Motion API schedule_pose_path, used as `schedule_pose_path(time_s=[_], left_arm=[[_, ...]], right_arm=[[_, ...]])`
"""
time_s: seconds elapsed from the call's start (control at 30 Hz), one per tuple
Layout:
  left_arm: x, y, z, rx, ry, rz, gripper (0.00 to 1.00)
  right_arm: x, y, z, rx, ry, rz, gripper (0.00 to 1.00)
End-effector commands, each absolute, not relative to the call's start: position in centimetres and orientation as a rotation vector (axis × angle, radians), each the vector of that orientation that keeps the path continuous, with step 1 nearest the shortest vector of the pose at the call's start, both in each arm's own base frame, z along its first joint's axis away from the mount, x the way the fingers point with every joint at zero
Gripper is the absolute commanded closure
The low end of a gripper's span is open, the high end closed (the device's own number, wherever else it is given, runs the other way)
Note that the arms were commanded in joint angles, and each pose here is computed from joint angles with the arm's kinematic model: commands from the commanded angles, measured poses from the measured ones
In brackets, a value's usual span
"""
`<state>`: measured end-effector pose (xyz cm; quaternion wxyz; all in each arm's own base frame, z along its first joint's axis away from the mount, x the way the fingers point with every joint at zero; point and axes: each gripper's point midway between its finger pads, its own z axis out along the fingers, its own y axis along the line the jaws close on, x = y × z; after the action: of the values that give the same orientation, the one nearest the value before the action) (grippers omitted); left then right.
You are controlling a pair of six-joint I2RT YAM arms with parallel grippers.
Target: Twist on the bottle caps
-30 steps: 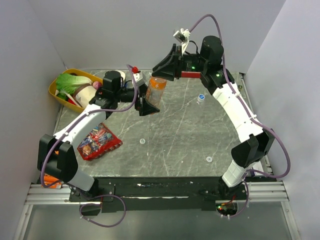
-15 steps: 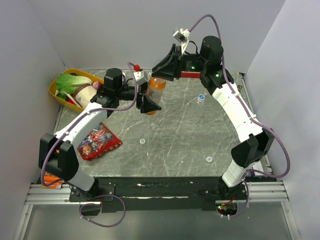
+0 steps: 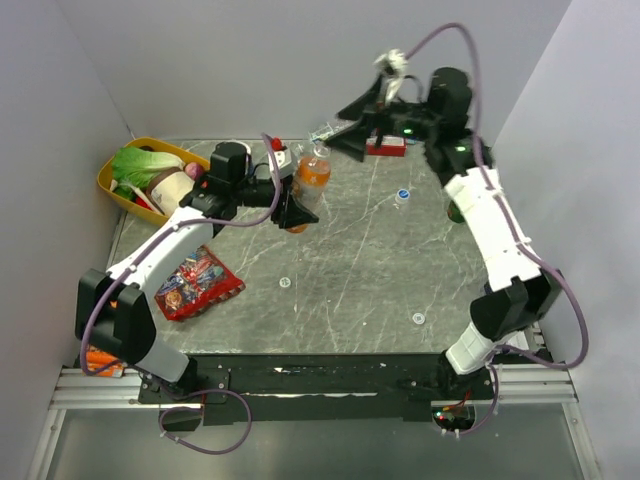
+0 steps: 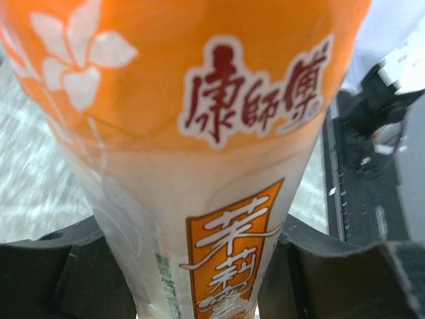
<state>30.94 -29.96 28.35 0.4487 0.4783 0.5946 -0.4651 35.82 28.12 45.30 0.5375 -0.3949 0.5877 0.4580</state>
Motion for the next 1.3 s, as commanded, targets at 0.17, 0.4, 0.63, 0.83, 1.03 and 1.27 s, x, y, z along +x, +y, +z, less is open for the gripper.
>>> schedule_pose_path(time_s=[0.17, 0.4, 0.63, 0.83, 1.03, 1.27], left_arm=[[31.0, -24.3, 26.8, 1.046, 1.598, -0.752, 0.99], [33.9, -16.7, 30.2, 0.709, 1.655, -0.417, 0.99], [33.8, -11.7, 32.8, 0.454, 1.633, -0.387, 0.99], [32.6, -9.2, 33.4, 0.388, 1.606, -0.359, 0.99], [31.2, -8.8, 33.2, 0.341, 1.607, -0.391, 0.99], [30.8, -7.9, 32.5, 0.297, 1.616, -0.400, 0.99]], right_arm=[[33.5, 20.7, 41.5, -1.195, 1.401, 0.705, 0.19], [30.7, 24.4, 29.3, -1.881, 1.269, 0.546, 0.35], [29.1, 31.1, 20.1, -2.392, 0.962, 0.578, 0.41], [27.8, 36.0, 14.7, -2.588, 0.715, 0.589, 0.37], [26.6, 37.4, 10.2, -2.729, 0.555, 0.578, 0.37], [26.9, 38.3, 7.4, -2.790, 0.489, 0.555, 0.39]])
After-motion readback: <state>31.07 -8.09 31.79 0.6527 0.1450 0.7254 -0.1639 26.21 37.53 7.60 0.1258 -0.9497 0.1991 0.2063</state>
